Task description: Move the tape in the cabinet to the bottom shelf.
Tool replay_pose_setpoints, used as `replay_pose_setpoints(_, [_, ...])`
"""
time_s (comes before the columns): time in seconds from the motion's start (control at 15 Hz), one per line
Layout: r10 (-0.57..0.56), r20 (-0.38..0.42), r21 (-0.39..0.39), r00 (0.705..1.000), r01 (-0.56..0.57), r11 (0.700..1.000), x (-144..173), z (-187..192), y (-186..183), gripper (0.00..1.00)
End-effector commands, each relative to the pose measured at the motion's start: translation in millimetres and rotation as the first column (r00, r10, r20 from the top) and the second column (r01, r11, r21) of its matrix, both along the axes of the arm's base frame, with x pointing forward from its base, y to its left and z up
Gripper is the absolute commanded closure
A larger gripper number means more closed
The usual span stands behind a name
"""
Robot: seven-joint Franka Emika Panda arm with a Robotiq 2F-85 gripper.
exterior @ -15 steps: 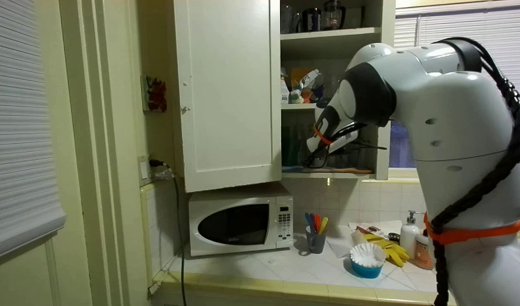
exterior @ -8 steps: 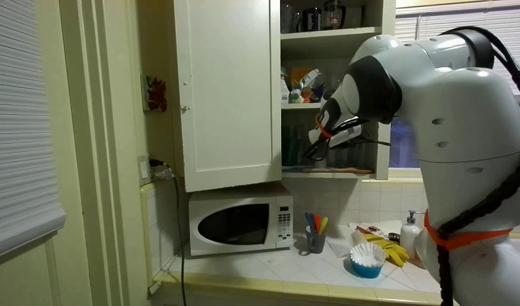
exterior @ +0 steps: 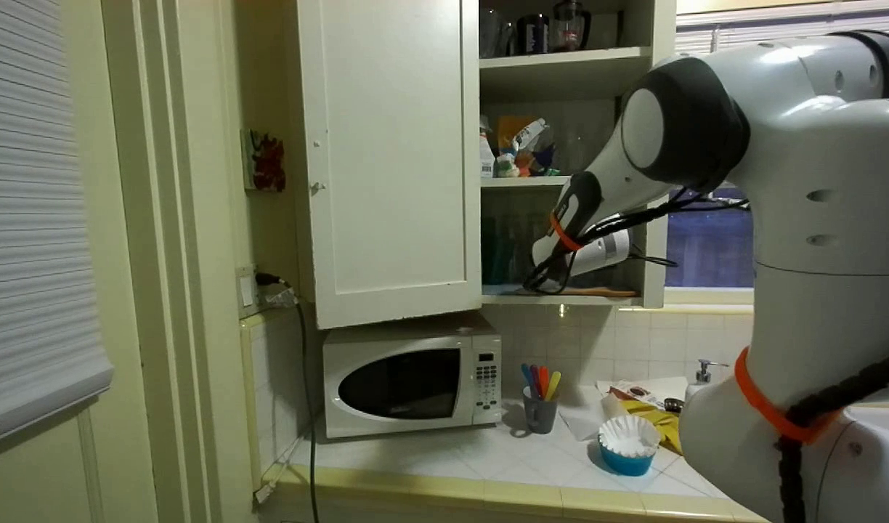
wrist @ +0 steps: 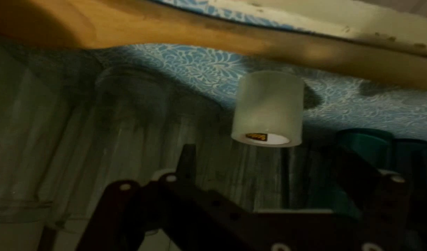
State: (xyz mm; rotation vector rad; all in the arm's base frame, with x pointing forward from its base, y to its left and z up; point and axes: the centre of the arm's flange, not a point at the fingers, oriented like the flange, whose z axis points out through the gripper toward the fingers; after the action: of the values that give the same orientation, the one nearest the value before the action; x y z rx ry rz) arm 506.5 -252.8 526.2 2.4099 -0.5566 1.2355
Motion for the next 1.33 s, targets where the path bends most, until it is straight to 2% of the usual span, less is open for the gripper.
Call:
replay_pose_setpoints(0.0, [0.127,0.05,-0.029,0.991,-0.126,0.992,-79.4,0.0,9.8,0.0])
replay_pose_setpoints(0.13, [0.213,0.021,-0.054,0.977,-0.212,0.976,-88.2,-13.3,5.6,0.0])
replay_pose_setpoints(0.33, [0.261,0.056,-0.086,0.964,-0.256,0.963,-89.5,-33.2,11.9,0.0])
replay_pose_setpoints(0.47, [0.272,0.106,-0.148,0.956,-0.255,0.956,-93.3,-41.3,23.6,0.0])
replay_pose_setpoints(0.6, [0.243,0.201,-0.202,0.949,-0.202,0.958,-109.4,-43.4,33.4,0.0])
replay_pose_setpoints(0.8, [0.129,0.339,-0.161,0.932,-0.077,0.984,-158.6,-31.4,32.8,0.0])
replay_pose_setpoints(1.0, [0.038,0.366,-0.053,0.93,-0.02,0.998,-208.0,-17.7,35.6,0.0])
replay_pose_setpoints(1.13, [0.024,0.362,-0.071,0.932,0.001,0.997,-236.6,-12.1,46.1,0.0])
replay_pose_setpoints(1.27, [0.006,0.412,-0.081,0.911,0.03,0.996,-263.5,-1.7,48.3,0.0])
